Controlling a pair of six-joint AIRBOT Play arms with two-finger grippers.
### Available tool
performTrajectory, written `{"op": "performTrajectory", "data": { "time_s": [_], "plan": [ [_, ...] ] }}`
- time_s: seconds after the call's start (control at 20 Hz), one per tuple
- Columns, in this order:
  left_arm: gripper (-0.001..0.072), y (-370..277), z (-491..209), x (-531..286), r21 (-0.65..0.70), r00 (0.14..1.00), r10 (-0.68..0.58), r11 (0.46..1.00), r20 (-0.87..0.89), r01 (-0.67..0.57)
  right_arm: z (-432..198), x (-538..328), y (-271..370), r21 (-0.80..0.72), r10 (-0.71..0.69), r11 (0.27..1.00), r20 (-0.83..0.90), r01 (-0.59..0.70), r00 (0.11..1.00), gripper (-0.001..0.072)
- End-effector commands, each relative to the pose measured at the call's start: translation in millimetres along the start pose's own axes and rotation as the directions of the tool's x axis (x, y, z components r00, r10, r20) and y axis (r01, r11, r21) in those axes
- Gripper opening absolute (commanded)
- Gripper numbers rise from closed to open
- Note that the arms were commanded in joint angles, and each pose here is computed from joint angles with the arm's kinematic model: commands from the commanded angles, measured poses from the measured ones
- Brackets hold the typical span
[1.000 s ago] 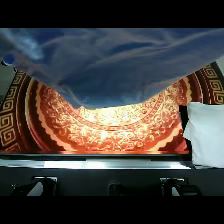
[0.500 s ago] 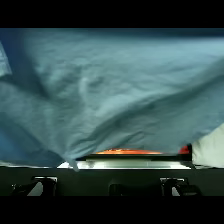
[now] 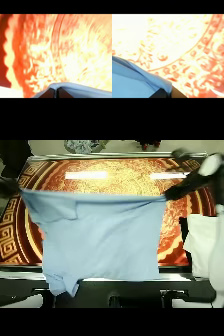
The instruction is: Fold the shirts.
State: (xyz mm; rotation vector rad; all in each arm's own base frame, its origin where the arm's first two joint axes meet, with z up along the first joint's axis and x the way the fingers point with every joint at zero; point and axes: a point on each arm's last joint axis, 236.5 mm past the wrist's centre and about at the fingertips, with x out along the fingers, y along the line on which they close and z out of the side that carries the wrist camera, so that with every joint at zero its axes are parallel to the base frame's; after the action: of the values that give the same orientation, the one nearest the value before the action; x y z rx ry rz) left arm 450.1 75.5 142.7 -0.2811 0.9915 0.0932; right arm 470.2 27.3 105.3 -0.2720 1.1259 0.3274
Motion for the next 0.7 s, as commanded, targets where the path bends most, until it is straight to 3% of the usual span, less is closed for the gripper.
{"op": "performTrajectory", "data": {
  "time_s": [0.0, 0.25, 0.4, 0.65],
  "plan": [
    [0.0032, 8.3, -55.9, 121.1, -0.04, 0.973, -0.065, 0.998, -0.223, 0.058, 24.2, 121.4, 18.1, 0.097, 0.168, 0.98, 0.04, -0.171, 0.985, 0.0045],
    [0.0032, -15.5, 18.5, 166.2, -0.098, 0.979, -0.199, 0.974, 0.048, 0.203, 94.7, 122.6, -45.4, 0.227, -0.09, 0.974, 0.335, 0.013, 0.938, 0.0045],
    [0.0032, -20.9, 54.2, 159.1, -0.096, 0.965, -0.215, 0.968, 0.153, 0.231, 94.0, 121.9, -62.1, 0.25, -0.16, 0.965, 0.332, 0.077, 0.93, 0.0045],
    [0.0032, -45.7, 10.4, 168.1, -0.067, 0.963, -0.269, 0.962, -0.028, 0.266, 56.9, 142.9, -54.9, 0.223, -0.125, 0.971, 0.177, 0.084, 0.976, 0.0045]
  ]
}}
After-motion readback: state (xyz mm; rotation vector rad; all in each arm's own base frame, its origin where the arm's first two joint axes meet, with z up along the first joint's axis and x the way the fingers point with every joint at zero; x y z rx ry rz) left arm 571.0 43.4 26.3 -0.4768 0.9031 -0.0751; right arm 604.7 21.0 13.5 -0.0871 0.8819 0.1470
